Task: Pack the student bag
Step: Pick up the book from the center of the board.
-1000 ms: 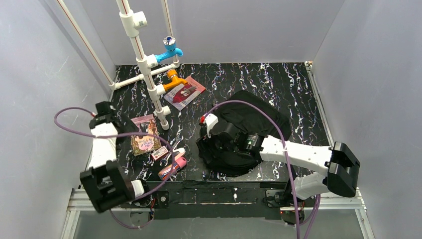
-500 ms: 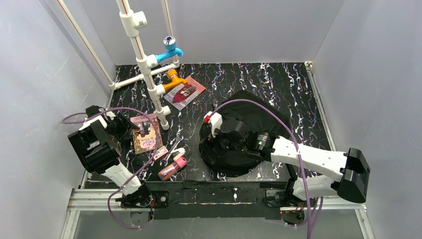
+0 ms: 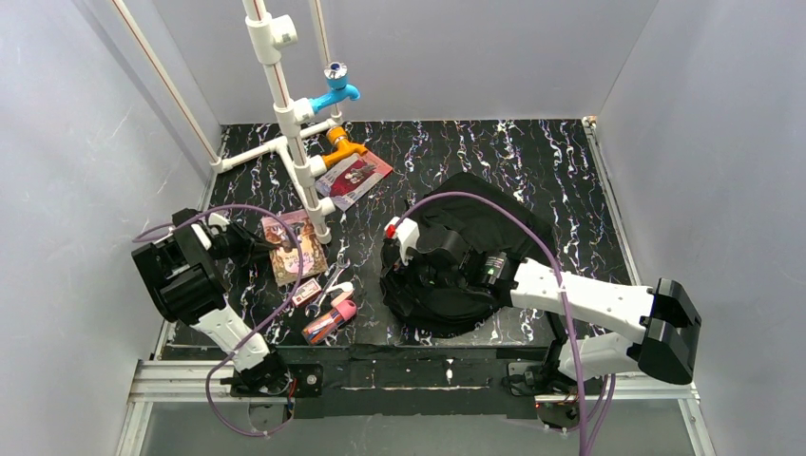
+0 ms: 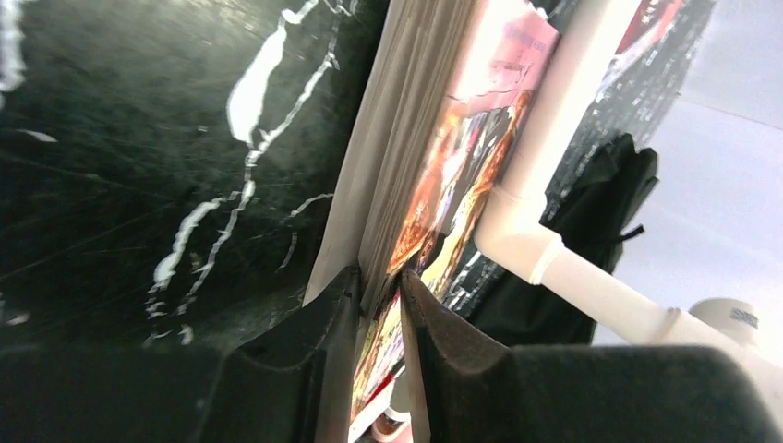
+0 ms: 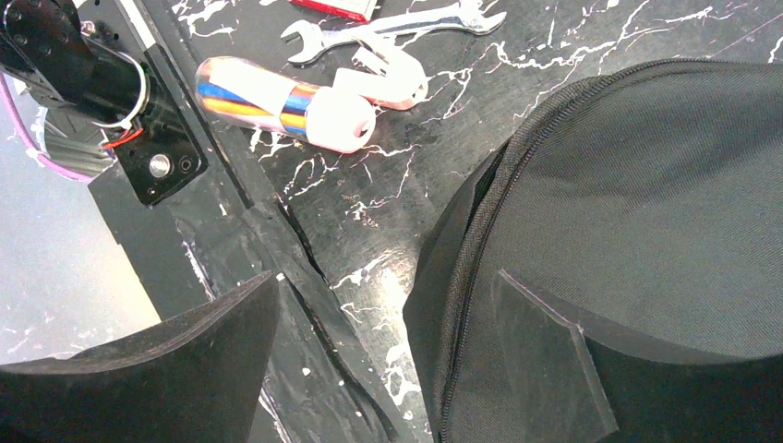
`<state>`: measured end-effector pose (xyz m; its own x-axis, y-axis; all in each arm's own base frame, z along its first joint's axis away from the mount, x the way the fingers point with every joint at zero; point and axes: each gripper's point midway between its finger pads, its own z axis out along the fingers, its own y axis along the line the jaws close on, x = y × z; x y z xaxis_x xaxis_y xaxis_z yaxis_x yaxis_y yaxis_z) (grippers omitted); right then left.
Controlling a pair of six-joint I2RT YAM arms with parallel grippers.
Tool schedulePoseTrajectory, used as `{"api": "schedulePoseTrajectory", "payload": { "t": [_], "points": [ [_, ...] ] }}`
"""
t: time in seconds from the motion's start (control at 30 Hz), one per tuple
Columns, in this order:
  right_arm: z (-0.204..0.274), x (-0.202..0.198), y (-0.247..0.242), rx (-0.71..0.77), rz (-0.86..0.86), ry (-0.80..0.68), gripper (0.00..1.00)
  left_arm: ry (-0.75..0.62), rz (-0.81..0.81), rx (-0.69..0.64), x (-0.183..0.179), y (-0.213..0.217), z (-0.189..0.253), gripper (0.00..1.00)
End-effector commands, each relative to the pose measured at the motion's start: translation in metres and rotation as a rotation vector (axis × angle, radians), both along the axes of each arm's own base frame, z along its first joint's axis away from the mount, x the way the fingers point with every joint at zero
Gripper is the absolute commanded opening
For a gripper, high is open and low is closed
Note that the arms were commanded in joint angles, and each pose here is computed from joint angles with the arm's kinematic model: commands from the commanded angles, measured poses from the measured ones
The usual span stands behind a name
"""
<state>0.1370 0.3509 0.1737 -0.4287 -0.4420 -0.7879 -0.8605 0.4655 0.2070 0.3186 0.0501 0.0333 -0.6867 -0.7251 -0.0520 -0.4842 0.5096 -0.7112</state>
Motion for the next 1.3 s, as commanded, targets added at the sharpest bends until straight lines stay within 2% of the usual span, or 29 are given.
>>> {"api": "schedulePoseTrajectory", "payload": {
  "t": [0.0,0.07,0.13,0.17,0.33,0.43,0.53,0.7,0.87,1.07,1.27],
  "points": [
    [0.014,0.004,0.012,0.053,0.008,-0.011,0.92,-0.087,-0.044,-0.151,0.007,-0.029,0.02,0.24],
    [0.014,0.004,0.013,0.057,0.004,-0.004,0.92,-0.092,-0.042,-0.145,0.007,-0.029,0.022,0.19],
    [0.015,0.005,0.014,0.057,-0.003,-0.001,0.92,-0.074,-0.039,-0.107,0.005,-0.025,0.022,0.03],
    [0.016,0.005,0.014,0.056,-0.006,0.001,0.92,-0.07,-0.039,-0.083,0.004,-0.023,0.023,0.0],
    [0.014,0.006,0.011,0.04,-0.021,0.011,0.92,0.013,0.004,0.1,-0.011,-0.003,0.031,0.0],
    [0.012,0.01,0.008,0.024,-0.055,0.01,0.92,0.083,0.076,0.238,-0.03,0.013,0.05,0.0],
    [0.012,0.013,0.006,0.019,-0.086,0.01,0.92,0.071,0.15,0.398,-0.046,0.028,0.078,0.0],
    [0.013,0.022,0.001,-0.005,-0.154,0.005,0.93,-0.134,0.253,0.609,-0.058,0.037,0.158,0.0],
    [0.023,0.036,-0.008,-0.035,-0.245,-0.026,0.93,-0.313,0.281,0.671,-0.069,0.019,0.234,0.0],
    [0.054,0.049,-0.023,0.036,-0.353,-0.075,0.92,-0.674,0.16,0.692,-0.087,-0.031,0.33,0.0],
    [0.091,0.05,-0.027,0.131,-0.343,-0.109,0.93,-1.002,-0.1,0.718,-0.12,-0.091,0.397,0.0]
  ]
}}
